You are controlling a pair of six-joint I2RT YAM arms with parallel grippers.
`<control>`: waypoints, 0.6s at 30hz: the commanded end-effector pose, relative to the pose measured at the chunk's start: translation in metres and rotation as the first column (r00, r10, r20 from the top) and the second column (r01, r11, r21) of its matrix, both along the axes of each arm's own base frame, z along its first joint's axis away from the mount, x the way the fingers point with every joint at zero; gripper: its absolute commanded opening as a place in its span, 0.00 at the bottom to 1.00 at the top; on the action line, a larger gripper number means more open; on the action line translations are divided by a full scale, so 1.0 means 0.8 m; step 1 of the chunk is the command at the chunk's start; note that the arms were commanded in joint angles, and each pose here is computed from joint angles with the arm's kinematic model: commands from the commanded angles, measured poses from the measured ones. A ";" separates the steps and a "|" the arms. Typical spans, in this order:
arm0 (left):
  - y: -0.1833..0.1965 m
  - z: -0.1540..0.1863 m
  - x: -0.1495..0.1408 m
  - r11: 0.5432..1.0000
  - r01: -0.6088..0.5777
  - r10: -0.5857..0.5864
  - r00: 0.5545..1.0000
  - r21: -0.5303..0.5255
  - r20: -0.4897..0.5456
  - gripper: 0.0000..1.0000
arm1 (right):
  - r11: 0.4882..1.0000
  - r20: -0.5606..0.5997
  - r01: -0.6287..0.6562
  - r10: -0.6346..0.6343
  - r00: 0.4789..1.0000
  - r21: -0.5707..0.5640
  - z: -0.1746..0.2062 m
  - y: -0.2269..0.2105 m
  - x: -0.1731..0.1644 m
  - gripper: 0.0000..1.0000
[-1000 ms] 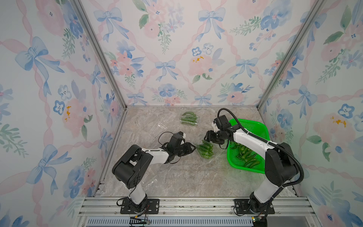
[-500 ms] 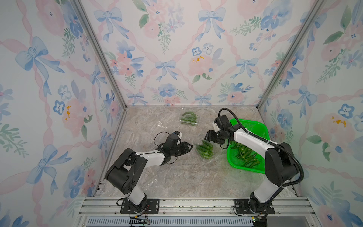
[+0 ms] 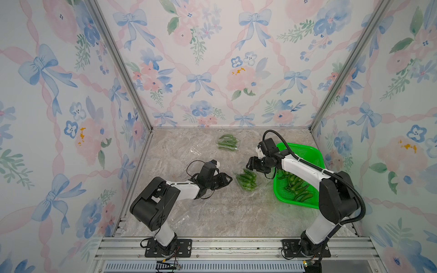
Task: Take small green peppers out of containers
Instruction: Open the packing box at the center of the board.
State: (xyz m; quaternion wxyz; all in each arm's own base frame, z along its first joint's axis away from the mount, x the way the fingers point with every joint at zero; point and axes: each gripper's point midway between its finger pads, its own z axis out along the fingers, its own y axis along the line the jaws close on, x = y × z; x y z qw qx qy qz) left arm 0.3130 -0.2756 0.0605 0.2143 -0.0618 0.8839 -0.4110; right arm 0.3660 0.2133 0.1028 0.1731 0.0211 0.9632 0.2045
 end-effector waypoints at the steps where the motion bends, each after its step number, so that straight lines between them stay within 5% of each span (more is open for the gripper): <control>1: -0.007 -0.002 0.000 1.000 0.023 -0.023 1.000 0.000 -0.001 0.40 | 1.000 -0.012 -0.004 0.004 1.000 0.001 -0.002 0.000 0.000 0.66; 18: -0.017 0.009 0.009 0.999 0.029 -0.029 0.999 -0.016 0.016 0.40 | 1.000 -0.022 -0.015 0.015 1.000 0.003 -0.009 0.006 -0.003 0.66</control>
